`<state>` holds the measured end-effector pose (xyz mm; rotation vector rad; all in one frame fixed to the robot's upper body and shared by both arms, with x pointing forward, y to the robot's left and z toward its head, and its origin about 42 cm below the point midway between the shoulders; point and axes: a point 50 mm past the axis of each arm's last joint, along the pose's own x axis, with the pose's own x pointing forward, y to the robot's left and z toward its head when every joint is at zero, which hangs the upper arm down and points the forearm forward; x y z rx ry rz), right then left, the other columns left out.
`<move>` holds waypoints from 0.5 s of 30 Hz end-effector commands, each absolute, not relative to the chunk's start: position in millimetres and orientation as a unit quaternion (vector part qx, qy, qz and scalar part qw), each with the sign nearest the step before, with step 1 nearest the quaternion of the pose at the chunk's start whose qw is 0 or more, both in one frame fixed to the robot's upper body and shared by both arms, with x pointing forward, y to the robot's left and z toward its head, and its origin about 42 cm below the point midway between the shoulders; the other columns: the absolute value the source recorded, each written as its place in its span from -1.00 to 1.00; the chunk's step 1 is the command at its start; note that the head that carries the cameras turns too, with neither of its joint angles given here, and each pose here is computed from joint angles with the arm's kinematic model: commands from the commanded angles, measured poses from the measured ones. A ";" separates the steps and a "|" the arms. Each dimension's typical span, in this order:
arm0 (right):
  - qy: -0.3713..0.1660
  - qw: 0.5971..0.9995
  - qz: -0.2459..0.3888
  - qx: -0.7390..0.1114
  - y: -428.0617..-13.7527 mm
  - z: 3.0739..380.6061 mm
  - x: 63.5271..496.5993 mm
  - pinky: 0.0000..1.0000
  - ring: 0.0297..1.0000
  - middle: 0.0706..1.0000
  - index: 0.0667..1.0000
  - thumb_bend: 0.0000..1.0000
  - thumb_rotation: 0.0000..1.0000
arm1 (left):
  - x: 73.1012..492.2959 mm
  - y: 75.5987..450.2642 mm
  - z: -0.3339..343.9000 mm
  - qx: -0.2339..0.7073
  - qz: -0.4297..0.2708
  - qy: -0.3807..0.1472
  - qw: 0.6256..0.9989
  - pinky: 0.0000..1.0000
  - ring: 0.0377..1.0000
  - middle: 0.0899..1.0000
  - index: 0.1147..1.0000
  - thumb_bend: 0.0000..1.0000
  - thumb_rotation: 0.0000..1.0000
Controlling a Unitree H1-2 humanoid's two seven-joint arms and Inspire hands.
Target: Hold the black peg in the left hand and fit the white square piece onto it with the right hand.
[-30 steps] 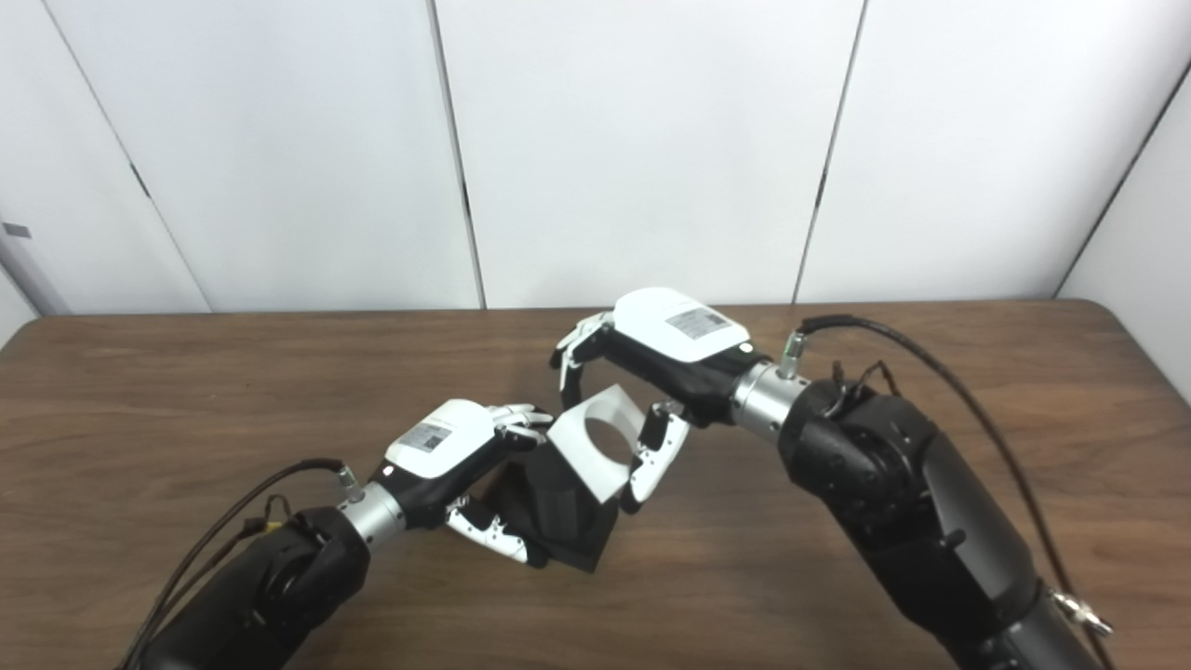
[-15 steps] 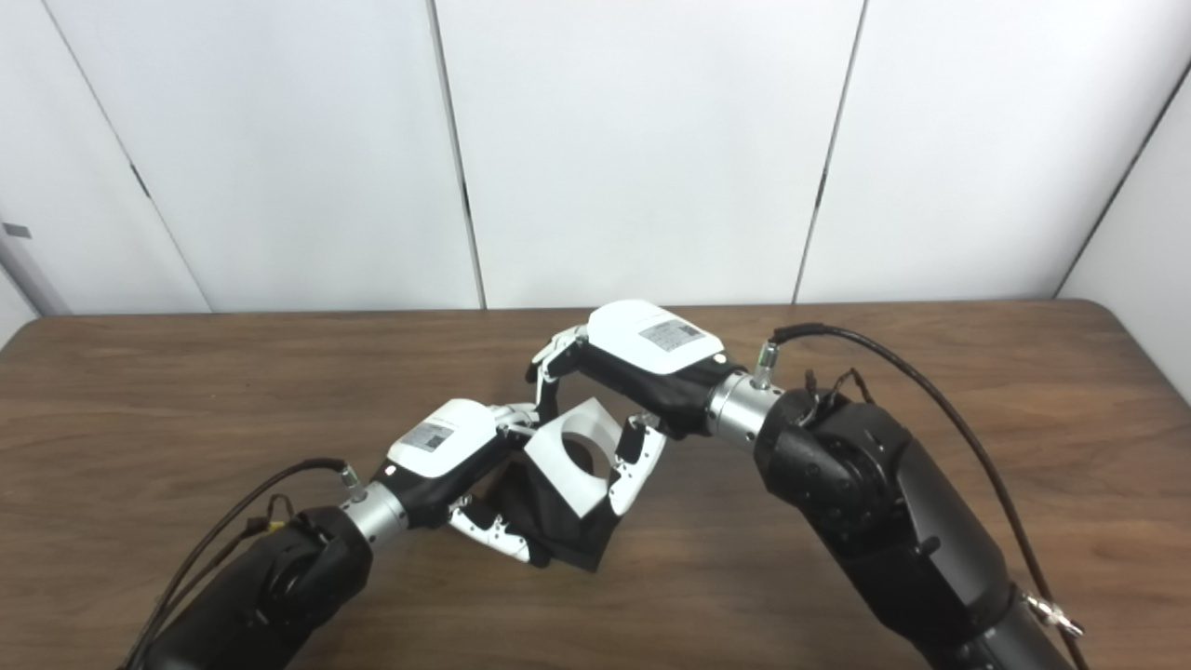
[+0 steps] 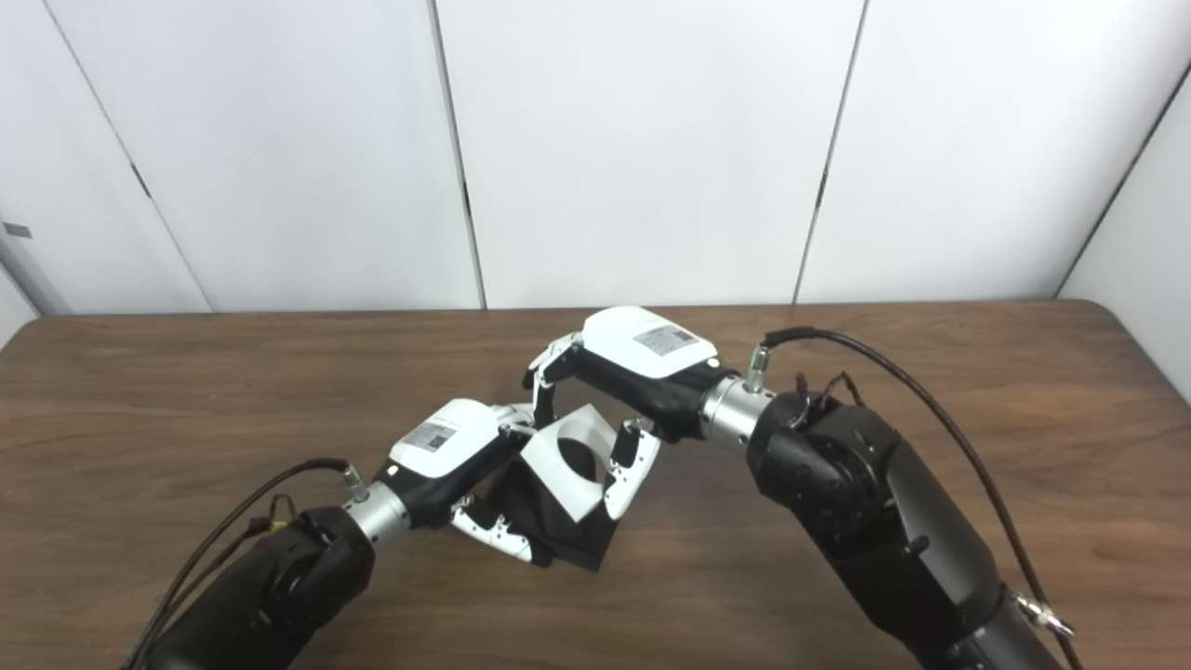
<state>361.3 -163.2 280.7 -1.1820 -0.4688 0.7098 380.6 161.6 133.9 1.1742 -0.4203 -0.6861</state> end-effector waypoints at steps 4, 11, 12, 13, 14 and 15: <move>-0.246 0.742 0.316 -0.538 -159.2 291.9 365.7 0.68 0.66 0.51 -0.12 0.04 -0.73 | 370.5 161.6 110.8 0.573 -0.347 -0.146 0.728 0.69 0.79 0.71 -0.15 0.05 -0.86; -0.240 0.746 0.315 -0.535 -155.8 286.8 368.8 0.67 0.65 0.51 -0.12 0.04 -0.73 | 370.3 161.0 109.7 0.572 -0.346 -0.150 0.728 0.67 0.77 0.70 -0.15 0.05 -0.86; -0.240 0.747 0.315 -0.535 -155.3 286.1 369.4 0.67 0.65 0.51 -0.12 0.04 -0.73 | 370.5 161.0 109.7 0.573 -0.346 -0.150 0.728 0.66 0.77 0.70 -0.15 0.05 -0.86; -0.239 0.747 0.315 -0.535 -154.7 285.5 370.0 0.67 0.65 0.50 -0.12 0.04 -0.73 | 370.7 161.0 109.5 0.573 -0.345 -0.151 0.728 0.66 0.77 0.70 -0.15 0.05 -0.86; -0.239 0.747 0.315 -0.534 -154.2 284.8 370.7 0.67 0.65 0.50 -0.12 0.04 -0.73 | 370.8 161.0 109.7 0.573 -0.346 -0.150 0.728 0.66 0.77 0.70 -0.15 0.05 -0.86; -0.238 0.748 0.315 -0.534 -153.7 284.0 371.2 0.67 0.65 0.50 -0.12 0.04 -0.73 | 370.9 160.9 109.9 0.573 -0.347 -0.148 0.728 0.67 0.77 0.71 -0.15 0.05 -0.86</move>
